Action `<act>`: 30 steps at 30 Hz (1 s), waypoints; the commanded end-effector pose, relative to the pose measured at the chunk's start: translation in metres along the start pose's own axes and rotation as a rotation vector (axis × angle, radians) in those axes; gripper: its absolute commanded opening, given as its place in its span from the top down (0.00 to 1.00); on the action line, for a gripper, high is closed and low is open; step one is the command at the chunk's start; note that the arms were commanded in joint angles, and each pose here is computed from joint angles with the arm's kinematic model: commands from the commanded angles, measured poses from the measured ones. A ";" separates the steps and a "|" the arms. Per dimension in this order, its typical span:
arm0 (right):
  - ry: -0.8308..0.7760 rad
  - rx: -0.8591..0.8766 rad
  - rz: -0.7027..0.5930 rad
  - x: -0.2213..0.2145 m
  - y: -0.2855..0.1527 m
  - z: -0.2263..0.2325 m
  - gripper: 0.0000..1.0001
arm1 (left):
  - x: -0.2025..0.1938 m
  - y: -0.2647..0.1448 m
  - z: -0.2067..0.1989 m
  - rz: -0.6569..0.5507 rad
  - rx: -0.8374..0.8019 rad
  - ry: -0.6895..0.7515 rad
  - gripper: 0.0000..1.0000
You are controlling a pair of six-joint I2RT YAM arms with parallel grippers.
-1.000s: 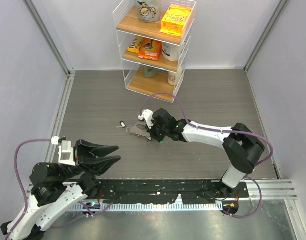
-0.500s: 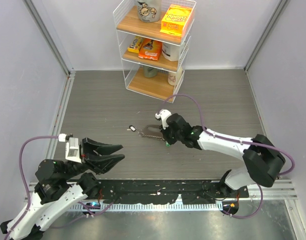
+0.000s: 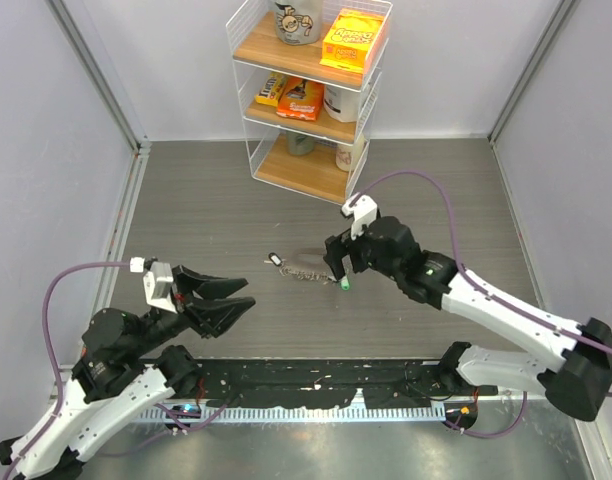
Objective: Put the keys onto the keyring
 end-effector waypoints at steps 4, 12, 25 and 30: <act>0.052 -0.078 -0.217 0.079 -0.054 -0.019 0.05 | 0.012 0.004 0.012 0.001 0.148 0.039 0.19; 0.152 -0.225 -0.314 0.114 -0.082 -0.038 0.05 | 0.025 0.001 0.019 0.013 0.261 0.110 0.00; 0.264 -0.465 -0.361 0.122 -0.106 -0.063 0.04 | 0.045 -0.008 0.025 -0.066 0.338 0.261 0.00; 0.280 -0.604 -0.327 0.116 -0.105 -0.073 0.05 | 0.044 -0.004 0.025 -0.023 0.338 0.272 0.00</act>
Point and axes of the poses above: each gripper's point midway between its finger pads, its own y axis out along the fingers, its own z axis along the line the jaws close on, x = y × z, the point moved 7 cm from there along -y, back along the fingers, and after that the axes turned 11 degrees about -y, right-handed, at the moved point
